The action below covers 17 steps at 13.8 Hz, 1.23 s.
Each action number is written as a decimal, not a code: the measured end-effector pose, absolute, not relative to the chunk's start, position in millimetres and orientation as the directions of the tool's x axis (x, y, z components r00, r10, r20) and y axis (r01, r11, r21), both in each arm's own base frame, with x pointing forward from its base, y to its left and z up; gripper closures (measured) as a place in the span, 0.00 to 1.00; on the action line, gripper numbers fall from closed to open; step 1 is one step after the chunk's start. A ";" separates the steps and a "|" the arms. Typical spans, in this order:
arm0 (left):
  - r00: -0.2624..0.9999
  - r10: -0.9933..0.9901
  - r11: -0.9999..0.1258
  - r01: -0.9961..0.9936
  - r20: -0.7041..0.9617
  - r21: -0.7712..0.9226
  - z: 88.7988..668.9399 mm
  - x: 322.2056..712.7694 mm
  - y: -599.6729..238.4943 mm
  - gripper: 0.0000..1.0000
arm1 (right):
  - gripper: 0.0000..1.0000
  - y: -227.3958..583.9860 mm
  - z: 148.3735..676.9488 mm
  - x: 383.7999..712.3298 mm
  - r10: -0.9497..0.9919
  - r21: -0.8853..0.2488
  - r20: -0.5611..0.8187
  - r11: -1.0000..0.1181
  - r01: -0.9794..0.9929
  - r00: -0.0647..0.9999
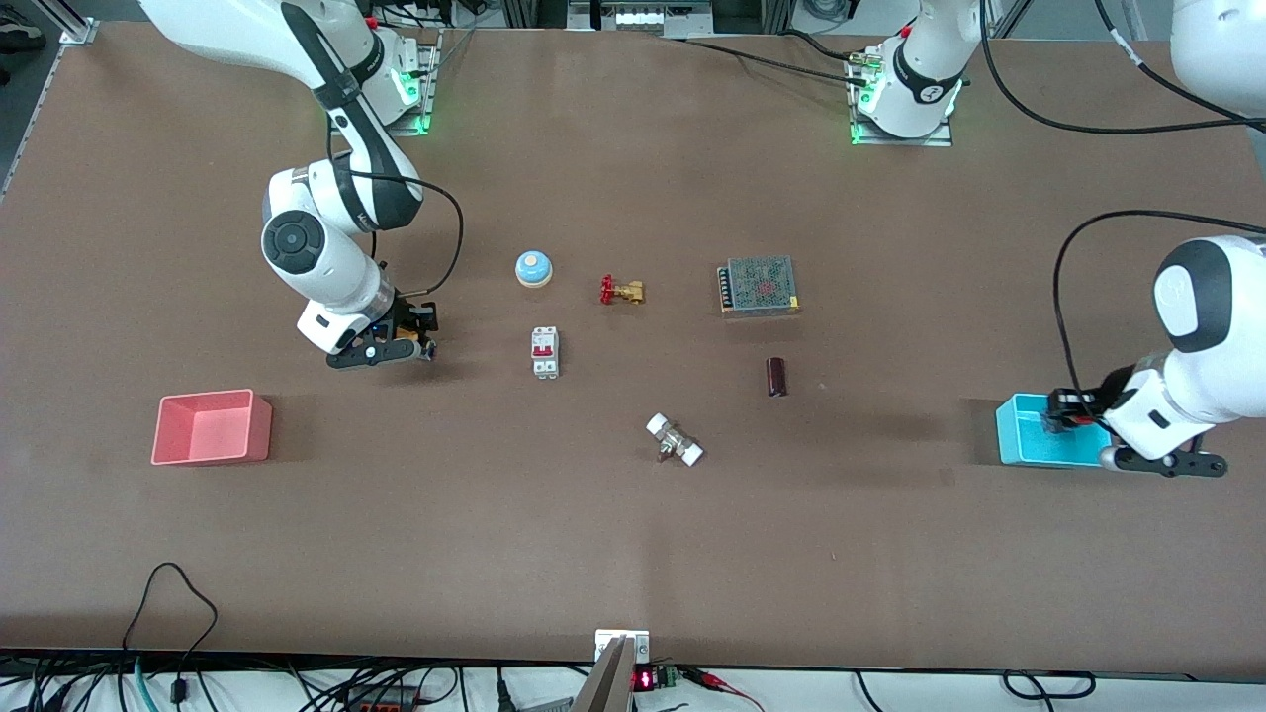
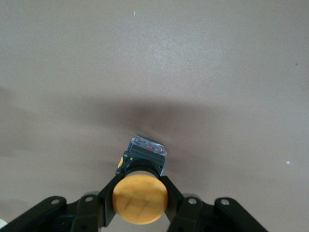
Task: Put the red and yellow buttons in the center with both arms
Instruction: 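Place the yellow button mid-table while the left gripper carries the red button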
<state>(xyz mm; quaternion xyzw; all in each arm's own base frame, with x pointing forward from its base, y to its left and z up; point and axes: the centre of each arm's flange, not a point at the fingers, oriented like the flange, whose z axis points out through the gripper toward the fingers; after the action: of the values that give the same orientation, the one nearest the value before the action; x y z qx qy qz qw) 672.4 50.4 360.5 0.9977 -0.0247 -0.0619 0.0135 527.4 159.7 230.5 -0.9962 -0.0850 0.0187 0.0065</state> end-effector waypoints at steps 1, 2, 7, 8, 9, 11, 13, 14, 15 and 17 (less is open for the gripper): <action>0.988 -0.073 -0.997 -0.067 -0.139 0.048 359.2 671.2 22.9 0.63 | 0.62 159.7 229.8 527.2 0.170 -0.016 -0.037 -0.985 0.169 0.985; 0.983 -0.100 -0.994 -0.090 -0.155 0.066 352.7 668.7 -4.7 0.63 | 0.61 159.8 228.9 527.0 0.170 -0.016 -0.039 -0.985 0.169 0.985; 0.973 -0.097 -0.993 -0.081 -0.211 0.084 295.8 647.3 -71.0 0.63 | 0.52 159.8 224.7 526.3 0.170 -0.016 -0.046 -0.985 0.170 0.984; 0.973 -0.084 -0.994 -0.069 -0.215 0.080 288.3 643.4 -78.5 0.63 | 0.45 160.0 224.7 526.2 0.170 -0.016 -0.046 -0.985 0.170 0.984; 0.975 -0.080 -0.995 -0.065 -0.207 0.078 280.7 639.7 -86.0 0.63 | 0.37 160.0 224.7 526.2 0.171 -0.016 -0.046 -0.985 0.170 0.984; 0.982 -0.071 -0.995 -0.058 -0.174 0.080 259.8 630.7 -95.7 0.63 | 0.17 160.2 225.3 526.8 0.171 -0.016 -0.044 -0.985 0.170 0.984; 0.987 -0.070 -0.995 -0.058 -0.147 0.083 239.2 619.0 -103.2 0.63 | 0.00 161.5 230.9 531.8 0.170 -0.018 -0.030 -0.985 0.170 0.985; 0.989 -0.072 -0.995 -0.062 -0.131 0.085 231.1 613.6 -109.2 0.63 | 0.00 162.8 238.9 537.8 0.169 -0.019 -0.020 -0.985 0.169 0.985; 0.991 -0.068 -0.995 -0.059 -0.113 0.086 224.0 608.6 -115.0 0.63 | 0.00 164.8 253.3 546.2 0.169 -0.017 -0.026 -0.986 0.169 0.985; 0.994 -0.068 -0.994 -0.060 -0.085 0.091 210.0 598.2 -120.7 0.63 | 0.00 167.9 305.8 570.8 0.159 -0.015 -0.061 -0.987 0.158 0.985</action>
<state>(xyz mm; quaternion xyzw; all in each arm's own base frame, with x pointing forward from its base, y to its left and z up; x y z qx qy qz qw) 598.2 -120.7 210.0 0.9975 -0.0319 -0.0442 0.0442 570.8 167.9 305.8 -0.9963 -0.0795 0.0312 0.0050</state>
